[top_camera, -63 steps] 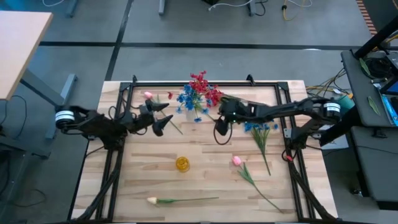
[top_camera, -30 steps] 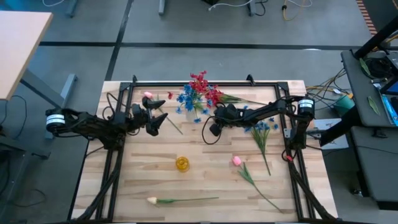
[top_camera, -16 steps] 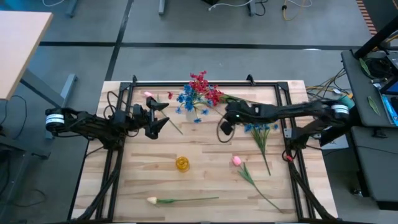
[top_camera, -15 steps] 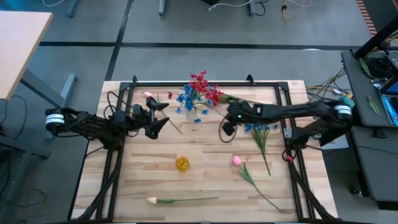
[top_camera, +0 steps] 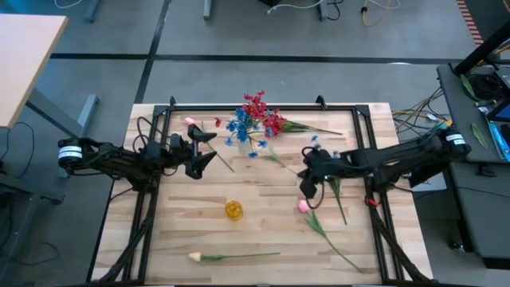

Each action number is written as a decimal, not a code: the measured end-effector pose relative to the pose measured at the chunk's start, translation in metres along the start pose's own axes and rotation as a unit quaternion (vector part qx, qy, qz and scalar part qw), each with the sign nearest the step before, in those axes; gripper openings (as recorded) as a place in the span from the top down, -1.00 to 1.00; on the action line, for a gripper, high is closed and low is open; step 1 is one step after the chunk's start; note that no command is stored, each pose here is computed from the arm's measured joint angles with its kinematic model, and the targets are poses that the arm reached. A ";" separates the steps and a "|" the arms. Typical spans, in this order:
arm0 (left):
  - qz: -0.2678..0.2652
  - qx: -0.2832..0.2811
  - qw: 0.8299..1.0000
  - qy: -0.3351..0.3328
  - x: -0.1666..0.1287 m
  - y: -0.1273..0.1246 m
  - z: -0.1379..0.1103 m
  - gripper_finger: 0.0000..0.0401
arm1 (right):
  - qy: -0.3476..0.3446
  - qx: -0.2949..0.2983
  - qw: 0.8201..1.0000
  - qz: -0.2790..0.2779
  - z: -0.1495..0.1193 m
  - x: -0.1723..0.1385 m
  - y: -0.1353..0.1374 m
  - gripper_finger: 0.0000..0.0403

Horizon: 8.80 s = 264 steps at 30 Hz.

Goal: Sort flowers into vase by color
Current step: Put the light yellow tulip into the yellow vase, then put the bottom pink tulip into the yellow vase

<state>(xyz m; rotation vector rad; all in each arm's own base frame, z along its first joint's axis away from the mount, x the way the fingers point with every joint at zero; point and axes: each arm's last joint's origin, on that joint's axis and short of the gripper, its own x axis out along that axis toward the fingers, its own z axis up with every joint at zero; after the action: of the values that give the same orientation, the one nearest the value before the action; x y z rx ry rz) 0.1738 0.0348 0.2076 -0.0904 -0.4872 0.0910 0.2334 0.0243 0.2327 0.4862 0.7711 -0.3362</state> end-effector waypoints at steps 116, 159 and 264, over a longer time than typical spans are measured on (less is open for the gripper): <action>0.003 -0.132 0.947 0.292 0.058 -0.115 0.035 1.00 | -0.317 -0.234 0.902 0.176 0.040 -0.001 0.055 -0.27; -0.037 -0.098 0.924 0.367 0.043 -0.127 0.026 -0.18 | -0.310 -0.241 0.904 0.171 0.039 0.000 0.054 -0.29; 0.168 -0.170 0.744 0.624 -0.048 -0.080 0.046 -0.54 | 0.255 0.016 0.966 -0.028 -0.007 0.018 0.031 -0.29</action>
<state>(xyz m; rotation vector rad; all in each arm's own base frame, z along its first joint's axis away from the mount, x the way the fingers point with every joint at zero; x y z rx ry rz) 0.1154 -0.0467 0.2347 -0.5607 0.8928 0.2678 0.2555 0.0517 0.2245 0.5913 1.2830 -0.2770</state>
